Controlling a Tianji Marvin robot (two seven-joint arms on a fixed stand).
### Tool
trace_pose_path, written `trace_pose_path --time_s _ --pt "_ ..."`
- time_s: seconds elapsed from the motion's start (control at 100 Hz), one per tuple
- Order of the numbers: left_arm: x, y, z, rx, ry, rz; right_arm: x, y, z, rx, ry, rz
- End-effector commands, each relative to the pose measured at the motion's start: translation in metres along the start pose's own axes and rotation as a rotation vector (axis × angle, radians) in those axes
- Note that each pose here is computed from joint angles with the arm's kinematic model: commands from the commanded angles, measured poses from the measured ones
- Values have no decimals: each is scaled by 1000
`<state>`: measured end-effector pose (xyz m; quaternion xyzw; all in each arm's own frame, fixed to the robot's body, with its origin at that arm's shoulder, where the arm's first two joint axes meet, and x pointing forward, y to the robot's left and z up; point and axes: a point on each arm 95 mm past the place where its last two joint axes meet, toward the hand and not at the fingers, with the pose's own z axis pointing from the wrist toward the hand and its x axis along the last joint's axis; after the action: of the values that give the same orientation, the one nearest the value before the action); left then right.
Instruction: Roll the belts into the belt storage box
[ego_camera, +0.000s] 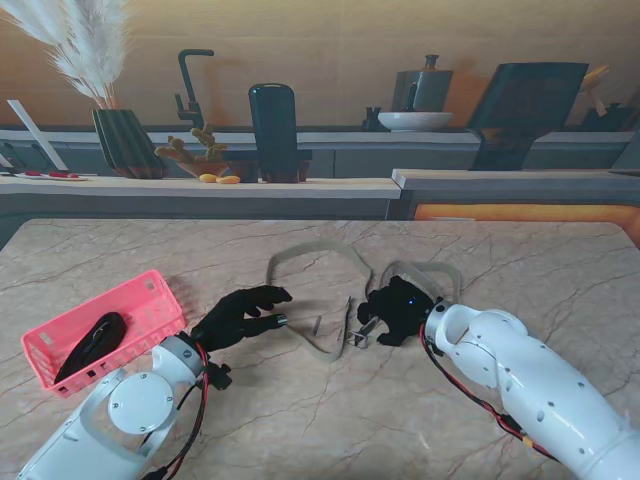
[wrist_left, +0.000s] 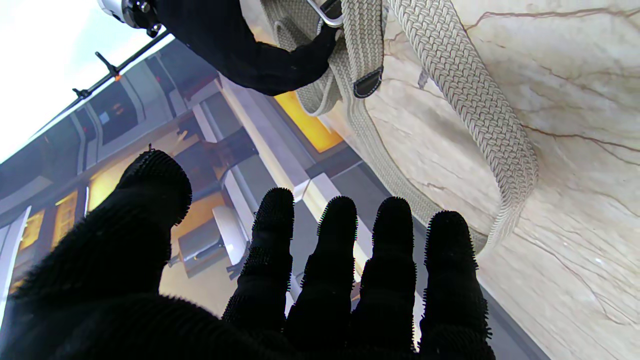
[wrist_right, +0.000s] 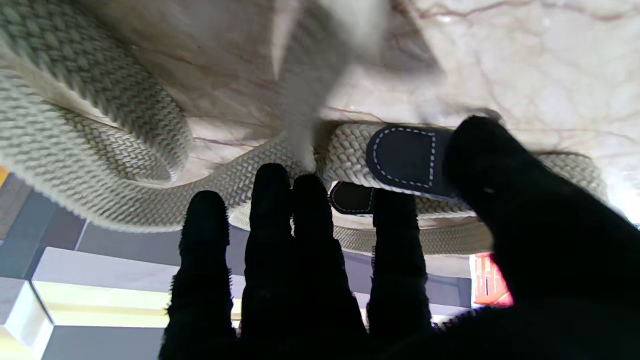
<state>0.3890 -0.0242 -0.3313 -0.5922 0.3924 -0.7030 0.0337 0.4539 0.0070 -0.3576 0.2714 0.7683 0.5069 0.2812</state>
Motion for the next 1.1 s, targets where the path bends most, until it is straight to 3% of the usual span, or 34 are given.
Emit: trace_pose_path --time_s 0.0,0.26,0.58,0.89,1.09 --pt "1 3 0 -5 -1 -9 1 -6 4 20 6 2" --pt "-1 0 4 -8 -10 -4 2 -8 11 47 34 -3" --pt "1 -1 16 -18 -4 26 5 14 -2 -3 11 76" --pt "6 3 26 -29 11 51 12 34 -13 -57 -14 213" --pt "6 5 31 -27 8 74 16 47 -18 -64 -37 360"
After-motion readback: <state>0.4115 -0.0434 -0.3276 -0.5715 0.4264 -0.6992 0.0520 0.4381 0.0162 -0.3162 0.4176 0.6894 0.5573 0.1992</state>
